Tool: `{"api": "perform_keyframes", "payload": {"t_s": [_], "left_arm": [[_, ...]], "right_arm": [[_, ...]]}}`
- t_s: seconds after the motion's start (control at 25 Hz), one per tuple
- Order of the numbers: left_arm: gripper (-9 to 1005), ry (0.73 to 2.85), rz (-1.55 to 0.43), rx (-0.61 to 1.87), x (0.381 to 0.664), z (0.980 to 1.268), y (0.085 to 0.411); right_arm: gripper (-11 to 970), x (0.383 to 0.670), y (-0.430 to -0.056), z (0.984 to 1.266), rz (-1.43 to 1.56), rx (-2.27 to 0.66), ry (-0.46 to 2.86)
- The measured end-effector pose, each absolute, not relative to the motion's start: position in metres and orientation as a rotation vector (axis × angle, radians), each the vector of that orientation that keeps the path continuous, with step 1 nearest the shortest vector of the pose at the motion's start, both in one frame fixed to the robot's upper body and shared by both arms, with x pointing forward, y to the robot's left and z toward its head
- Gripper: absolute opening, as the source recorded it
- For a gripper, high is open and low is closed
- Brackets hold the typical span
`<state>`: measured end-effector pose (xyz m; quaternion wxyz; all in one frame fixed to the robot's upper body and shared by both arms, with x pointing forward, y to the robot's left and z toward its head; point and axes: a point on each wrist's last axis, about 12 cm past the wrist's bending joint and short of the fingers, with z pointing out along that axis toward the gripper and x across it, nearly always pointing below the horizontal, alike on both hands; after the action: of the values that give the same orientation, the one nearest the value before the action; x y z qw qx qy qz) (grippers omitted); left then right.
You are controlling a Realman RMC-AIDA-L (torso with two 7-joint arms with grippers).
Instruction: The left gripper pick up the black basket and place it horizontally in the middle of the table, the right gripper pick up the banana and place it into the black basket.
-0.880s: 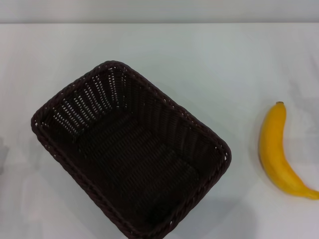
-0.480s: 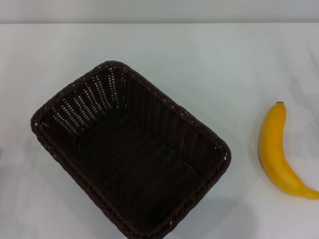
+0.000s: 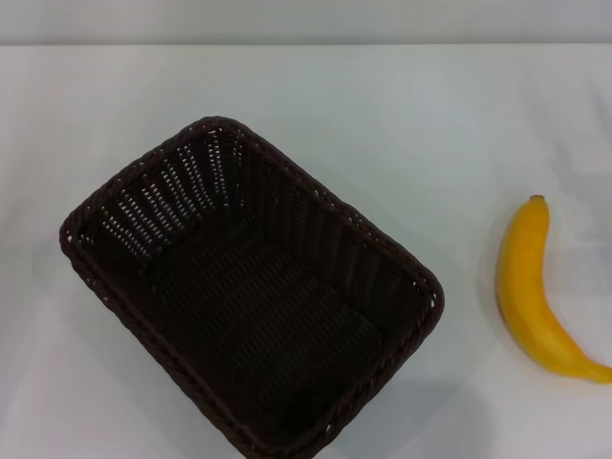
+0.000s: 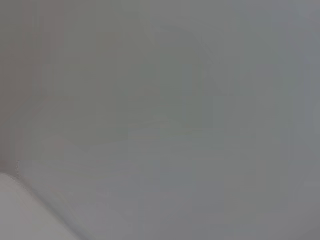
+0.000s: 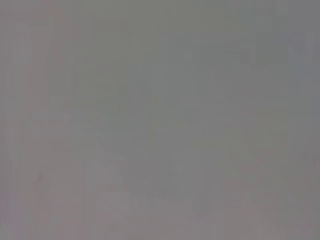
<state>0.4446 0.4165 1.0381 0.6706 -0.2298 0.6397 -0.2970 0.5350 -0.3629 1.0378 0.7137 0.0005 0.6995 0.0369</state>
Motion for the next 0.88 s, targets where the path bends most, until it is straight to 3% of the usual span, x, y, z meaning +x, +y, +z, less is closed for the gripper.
{"api": "perform_keyframes", "payload": {"t_s": [0.2,0.36,0.56,0.88], "left_arm": [[862,1.661,-0.859,-0.254,0.501,1.094,0.437],[811,1.874,-0.903,-0.024,0.548,1.148,0.444],[747,2.072,-0.921,0.257,0.591,1.201,0.419],[684,2.425,-0.779,0.518,0.632,1.234,0.369]], "right_arm": [[851,0.538,-0.359,1.04,0.114,0.021,1.536],[850,0.541,-0.357,1.043,0.124,0.012,1.525],[851,0.541,-0.356,1.043,0.132,0.018,1.522],[852,0.543,-0.355,1.044,0.169,0.052,1.521]]}}
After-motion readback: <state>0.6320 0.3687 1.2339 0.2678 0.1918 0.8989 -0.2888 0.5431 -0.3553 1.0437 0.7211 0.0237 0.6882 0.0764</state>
